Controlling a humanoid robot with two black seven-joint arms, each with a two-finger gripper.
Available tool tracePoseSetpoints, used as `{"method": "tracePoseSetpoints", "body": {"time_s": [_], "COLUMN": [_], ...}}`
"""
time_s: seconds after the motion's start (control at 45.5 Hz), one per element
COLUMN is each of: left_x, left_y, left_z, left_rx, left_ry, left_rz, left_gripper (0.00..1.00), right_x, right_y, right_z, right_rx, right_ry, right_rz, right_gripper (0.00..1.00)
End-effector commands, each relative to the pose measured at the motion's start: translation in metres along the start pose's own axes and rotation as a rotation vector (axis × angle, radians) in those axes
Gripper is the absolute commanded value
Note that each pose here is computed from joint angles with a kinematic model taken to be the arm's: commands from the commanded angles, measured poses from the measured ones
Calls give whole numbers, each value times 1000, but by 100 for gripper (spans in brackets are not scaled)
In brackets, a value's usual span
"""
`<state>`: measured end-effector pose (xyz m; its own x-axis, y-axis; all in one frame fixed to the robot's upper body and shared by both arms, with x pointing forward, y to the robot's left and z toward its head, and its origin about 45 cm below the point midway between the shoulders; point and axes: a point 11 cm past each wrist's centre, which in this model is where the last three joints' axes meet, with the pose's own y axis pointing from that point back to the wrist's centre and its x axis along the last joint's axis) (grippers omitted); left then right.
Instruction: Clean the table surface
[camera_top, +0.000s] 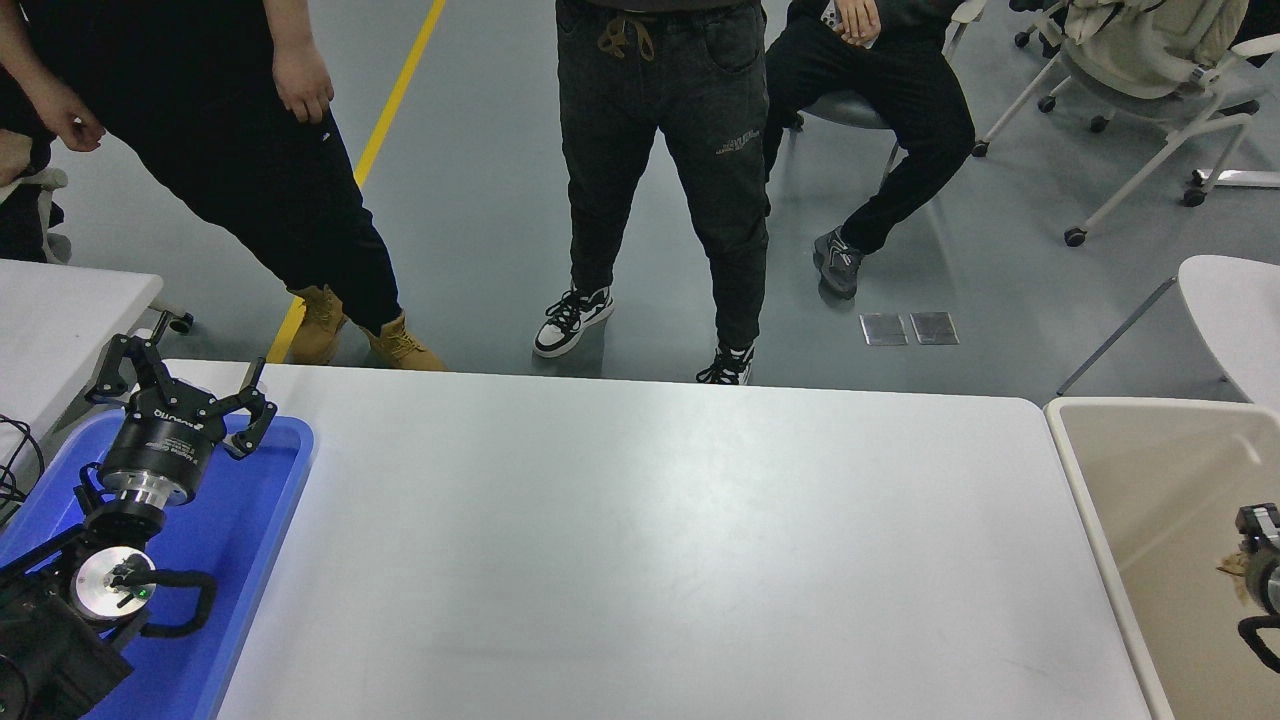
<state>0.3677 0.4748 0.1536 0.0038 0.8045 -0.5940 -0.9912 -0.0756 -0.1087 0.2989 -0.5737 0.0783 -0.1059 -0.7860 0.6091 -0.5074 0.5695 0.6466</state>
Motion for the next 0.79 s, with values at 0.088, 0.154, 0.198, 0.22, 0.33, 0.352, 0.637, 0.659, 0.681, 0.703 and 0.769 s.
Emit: {"method": "tracePoseSetpoints", "body": {"time_s": [0.088, 0.154, 0.198, 0.22, 0.33, 0.352, 0.637, 0.659, 0.681, 0.703, 0.769], "left_x": [0, 0, 0, 0, 0, 0, 0, 0, 0, 0, 0], "left_y": [0, 0, 0, 0, 0, 0, 0, 0, 0, 0, 0], "left_z": [0, -1, 0, 0, 0, 0, 0, 0, 0, 0, 0], "left_rx": [0, 1, 0, 0, 0, 0, 0, 0, 0, 0, 0], "left_ry": [0, 1, 0, 0, 0, 0, 0, 0, 0, 0, 0], "left_rz": [0, 0, 0, 0, 0, 0, 0, 0, 0, 0, 0], "left_gripper": [100, 100, 100, 100, 100, 100, 100, 100, 100, 100, 100], "right_x": [-10, -9, -8, -9, -8, -8, -4, -3, -2, -2, 0], "right_y": [0, 0, 0, 0, 0, 0, 0, 0, 0, 0, 0], "right_z": [9, 8, 8, 7, 5, 5, 4, 3, 2, -1, -7], "right_rx": [-15, -14, -13, -11, -10, -8, -7, -6, -4, 0, 16], "right_ry": [6, 7, 7, 4, 5, 5, 1, 1, -3, -6, -12], "right_rz": [-9, -7, -6, -6, -10, -10, -2, 0, 3, 5, 9], "right_gripper": [81, 88, 92, 95, 96, 97, 98, 98, 98, 98, 98]}}
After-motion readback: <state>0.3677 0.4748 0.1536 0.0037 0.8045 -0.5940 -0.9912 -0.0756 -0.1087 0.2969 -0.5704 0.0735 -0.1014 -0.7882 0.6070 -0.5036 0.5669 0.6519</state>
